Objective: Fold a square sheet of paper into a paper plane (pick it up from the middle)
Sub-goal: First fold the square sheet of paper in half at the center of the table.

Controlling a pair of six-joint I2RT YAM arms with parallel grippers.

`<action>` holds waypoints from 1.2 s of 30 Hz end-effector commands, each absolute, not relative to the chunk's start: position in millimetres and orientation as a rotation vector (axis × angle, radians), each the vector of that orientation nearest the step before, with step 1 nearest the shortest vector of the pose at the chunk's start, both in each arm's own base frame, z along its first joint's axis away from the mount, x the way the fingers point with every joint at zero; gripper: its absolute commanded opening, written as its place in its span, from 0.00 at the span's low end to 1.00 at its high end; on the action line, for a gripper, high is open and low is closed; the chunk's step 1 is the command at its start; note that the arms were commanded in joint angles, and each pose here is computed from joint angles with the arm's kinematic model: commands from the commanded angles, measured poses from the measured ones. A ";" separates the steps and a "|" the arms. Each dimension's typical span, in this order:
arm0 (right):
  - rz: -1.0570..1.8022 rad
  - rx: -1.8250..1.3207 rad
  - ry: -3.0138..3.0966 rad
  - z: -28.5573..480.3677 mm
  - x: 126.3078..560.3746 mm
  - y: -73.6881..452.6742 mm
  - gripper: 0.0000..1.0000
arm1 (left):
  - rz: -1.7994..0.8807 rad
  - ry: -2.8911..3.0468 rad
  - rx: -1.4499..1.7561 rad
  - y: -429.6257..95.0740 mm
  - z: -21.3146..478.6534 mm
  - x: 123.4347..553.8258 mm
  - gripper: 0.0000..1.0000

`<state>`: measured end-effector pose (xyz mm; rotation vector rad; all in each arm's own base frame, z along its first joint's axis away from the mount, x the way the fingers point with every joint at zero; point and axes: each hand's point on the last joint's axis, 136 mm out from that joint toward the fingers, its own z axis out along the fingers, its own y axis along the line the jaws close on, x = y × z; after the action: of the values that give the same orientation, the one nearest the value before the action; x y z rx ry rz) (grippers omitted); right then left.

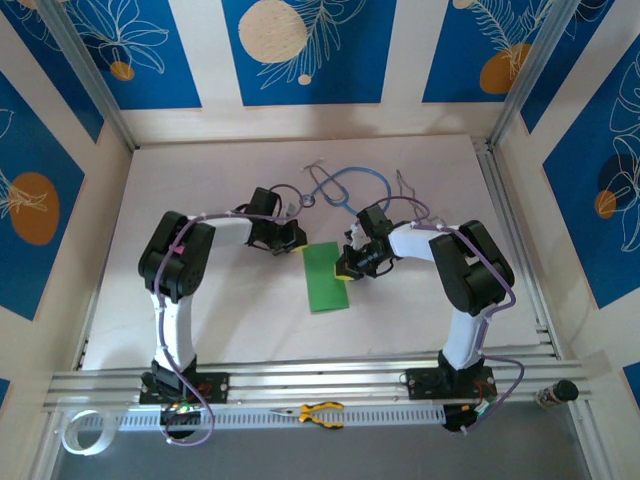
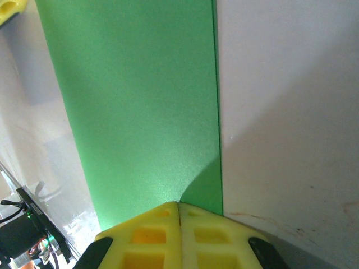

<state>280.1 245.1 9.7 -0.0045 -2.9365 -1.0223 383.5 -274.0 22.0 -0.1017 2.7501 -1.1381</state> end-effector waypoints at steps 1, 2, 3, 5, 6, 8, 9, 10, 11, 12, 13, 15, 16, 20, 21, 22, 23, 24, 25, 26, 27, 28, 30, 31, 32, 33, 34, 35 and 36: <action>-0.586 -0.126 -2.929 -47.4 243.3 192.6 0.00 | -1.028 2.775 -0.199 -253.2 15.6 394.5 0.10; -0.588 -0.125 -2.930 -46.7 244.1 193.1 0.00 | -1.029 2.771 -0.197 -253.6 18.8 394.3 0.10; -0.596 -0.123 -2.930 -45.9 245.2 194.2 0.00 | -1.035 2.761 -0.192 -254.3 24.9 395.3 0.10; -0.614 -0.114 -2.929 -43.4 247.3 197.2 0.00 | -1.051 2.728 -0.179 -255.3 39.6 396.2 0.11; -0.629 -0.108 -2.928 -41.2 248.9 200.1 0.00 | -1.057 2.709 -0.174 -255.3 48.3 396.6 0.11; -0.650 -0.095 -2.933 -37.4 253.0 203.9 0.00 | -1.064 2.679 -0.161 -254.8 62.4 396.4 0.11; -0.657 -0.092 -2.935 -35.1 255.4 205.8 0.00 | -1.064 2.669 -0.156 -254.1 68.6 395.3 0.11; -0.662 -0.085 -2.940 -32.4 258.0 207.6 0.00 | -1.071 2.657 -0.150 -254.3 74.6 393.9 0.11; -0.668 -0.079 -2.943 -30.1 259.9 209.3 0.00 | -1.087 2.648 -0.144 -255.5 78.8 391.4 0.11; -0.678 -0.075 -2.946 -26.7 262.2 211.0 0.00 | -1.107 2.634 -0.137 -257.3 84.6 388.5 0.11; -0.691 -0.068 -2.950 -23.6 264.4 213.2 0.00 | -1.128 2.623 -0.128 -259.5 88.8 385.3 0.11; -0.726 -0.059 -2.954 -15.6 268.4 217.7 0.00 | -1.157 2.613 -0.108 -263.4 94.2 377.8 0.11; -0.748 -0.053 -2.959 -10.5 270.6 220.2 0.00 | -1.165 2.615 -0.088 -265.9 95.7 372.8 0.11; -0.870 0.005 -2.981 11.2 277.8 232.0 0.02 | -1.188 2.637 -0.039 -272.1 92.4 357.1 0.10; -0.906 0.024 -2.985 17.9 279.3 235.0 0.03 | -1.193 2.645 -0.028 -273.3 90.0 353.3 0.10; -0.947 0.045 -2.989 25.8 280.8 238.3 0.06 | -1.198 2.650 -0.017 -274.9 88.6 350.0 0.10; -0.982 0.062 -2.990 33.1 281.1 241.2 0.08 | -1.202 2.655 -0.010 -275.8 86.8 347.1 0.10; -1.025 0.078 -2.998 42.5 282.5 243.8 0.09 | -1.209 2.657 0.001 -277.6 85.9 344.4 0.10; -1.056 0.087 -3.008 51.0 283.0 245.4 0.11 | -1.216 2.660 0.009 -279.3 84.8 341.5 0.10; -1.072 0.084 -3.019 57.3 283.6 245.0 0.12 | -1.222 2.658 0.017 -280.5 84.8 340.4 0.10; -1.095 0.085 -3.027 64.9 282.7 245.3 0.15 | -1.229 2.655 0.030 -283.0 84.9 338.9 0.10; -1.112 0.083 -3.036 70.9 281.2 244.4 0.16 | -1.234 2.652 0.040 -284.9 85.5 338.0 0.10; -1.123 0.048 -3.053 78.7 276.9 240.5 0.25 | -1.250 2.651 0.056 -290.4 85.3 336.9 0.11; -1.137 0.024 -3.055 82.0 273.5 238.4 0.29 | -1.258 2.652 0.068 -293.4 84.4 337.2 0.11; -1.156 0.004 -3.052 85.0 270.0 237.2 0.32 | -1.264 2.655 0.081 -296.8 83.6 336.6 0.11; -1.173 -0.023 -3.048 87.2 265.1 235.6 0.36 | -1.265 2.660 0.088 -299.5 81.8 337.0 0.11; -1.188 -0.057 -3.040 88.5 260.6 233.6 0.38 | -1.264 2.664 0.093 -301.9 79.9 337.7 0.11; -1.202 -0.086 -3.030 89.4 256.5 232.5 0.39 | -1.262 2.673 0.097 -303.9 76.8 337.8 0.10; -1.217 -0.121 -3.012 89.4 251.7 231.5 0.39 | -1.264 2.676 0.099 -305.4 74.8 338.9 0.10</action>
<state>265.8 234.4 91.8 0.0022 -3.0729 -1.1980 337.0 -294.1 75.3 0.0417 2.6837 -1.2291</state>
